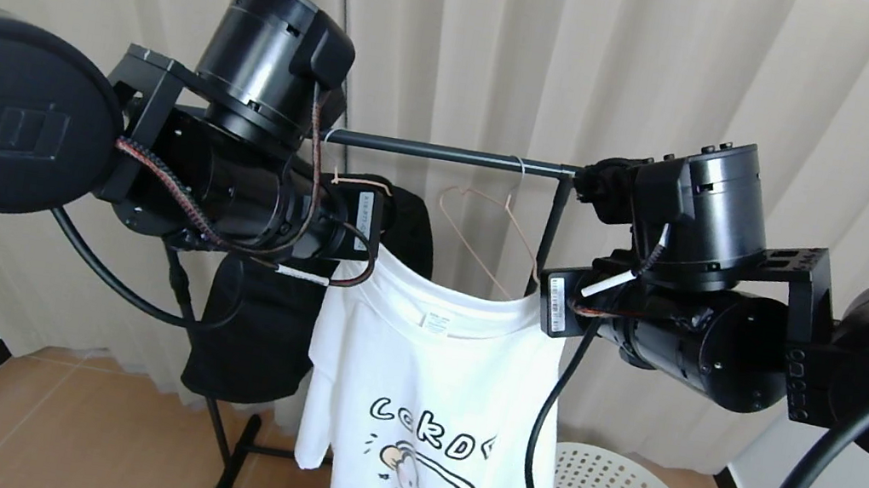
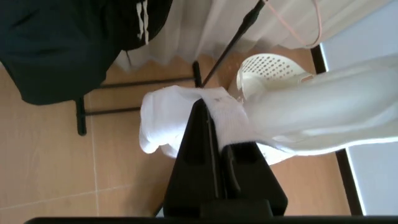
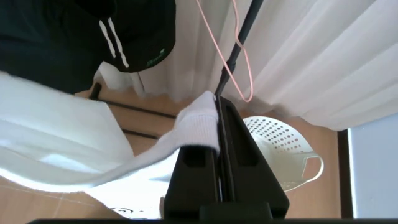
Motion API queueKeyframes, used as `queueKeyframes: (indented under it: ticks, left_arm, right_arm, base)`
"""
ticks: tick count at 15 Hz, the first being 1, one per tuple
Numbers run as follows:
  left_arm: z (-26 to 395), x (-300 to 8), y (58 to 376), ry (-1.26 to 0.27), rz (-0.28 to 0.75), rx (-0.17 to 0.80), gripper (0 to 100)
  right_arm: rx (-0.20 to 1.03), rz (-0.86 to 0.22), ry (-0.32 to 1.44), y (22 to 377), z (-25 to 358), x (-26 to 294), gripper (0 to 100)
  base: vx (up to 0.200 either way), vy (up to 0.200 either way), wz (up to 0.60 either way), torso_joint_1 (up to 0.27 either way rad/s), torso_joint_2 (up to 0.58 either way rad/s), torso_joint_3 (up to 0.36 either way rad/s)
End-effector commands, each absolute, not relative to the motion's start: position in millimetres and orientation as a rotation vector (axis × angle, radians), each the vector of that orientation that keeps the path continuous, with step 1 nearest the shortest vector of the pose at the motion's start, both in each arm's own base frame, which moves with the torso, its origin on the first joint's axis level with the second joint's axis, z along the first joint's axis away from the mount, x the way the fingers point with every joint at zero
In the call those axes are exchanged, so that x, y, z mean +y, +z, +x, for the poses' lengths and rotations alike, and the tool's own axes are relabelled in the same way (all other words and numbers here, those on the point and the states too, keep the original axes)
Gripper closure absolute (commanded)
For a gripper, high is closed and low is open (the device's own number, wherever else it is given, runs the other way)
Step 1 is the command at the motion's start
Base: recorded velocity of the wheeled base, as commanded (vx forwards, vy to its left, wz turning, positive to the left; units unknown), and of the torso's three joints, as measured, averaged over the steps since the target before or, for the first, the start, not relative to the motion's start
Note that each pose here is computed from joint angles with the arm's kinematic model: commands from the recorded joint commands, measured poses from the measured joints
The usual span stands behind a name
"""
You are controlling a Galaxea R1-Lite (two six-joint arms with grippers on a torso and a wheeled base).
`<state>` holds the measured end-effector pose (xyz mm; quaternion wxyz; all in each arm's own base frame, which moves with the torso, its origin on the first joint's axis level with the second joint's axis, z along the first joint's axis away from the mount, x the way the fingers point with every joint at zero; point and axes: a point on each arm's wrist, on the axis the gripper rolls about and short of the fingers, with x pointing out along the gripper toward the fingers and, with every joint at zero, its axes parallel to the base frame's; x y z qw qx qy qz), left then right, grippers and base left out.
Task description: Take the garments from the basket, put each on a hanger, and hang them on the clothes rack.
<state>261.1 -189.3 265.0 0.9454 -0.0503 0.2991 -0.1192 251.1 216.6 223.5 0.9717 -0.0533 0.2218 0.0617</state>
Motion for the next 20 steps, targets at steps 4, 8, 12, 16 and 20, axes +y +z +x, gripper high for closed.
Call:
queueKeyframes:
  ticks: [4,8,12,16,20]
  left_arm:
    - [262.2,-190.5,275.2,-0.255,-0.105,0.576,100]
    - [263.2,-190.3,281.0,-0.255,-0.089,0.55,100]
    - [264.5,-191.3,291.5,-0.268,-0.085,0.514,100]
    - [267.4,-194.7,302.6,-0.279,-0.1,0.475,100]
    - [262.1,-201.8,313.1,-0.299,-0.098,0.447,100]
  right_arm:
    - [0.464,-0.142,0.13,216.9,249.9,216.4,100]
    - [0.469,-0.145,0.13,215.0,250.5,216.9,100]
    - [0.503,-0.22,0.14,202.0,247.6,214.3,100]
    - [0.542,-0.314,0.177,187.4,241.9,210.3,0]
    - [0.515,-0.365,0.383,165.6,232.6,208.2,0]
  base:
    - [0.0,0.0,0.0,0.0,0.0,0.0]
    - [0.0,0.0,0.0,0.0,0.0,0.0]
    - [0.0,0.0,0.0,0.0,0.0,0.0]
    - [0.0,0.0,0.0,0.0,0.0,0.0]
    - [0.0,0.0,0.0,0.0,0.0,0.0]
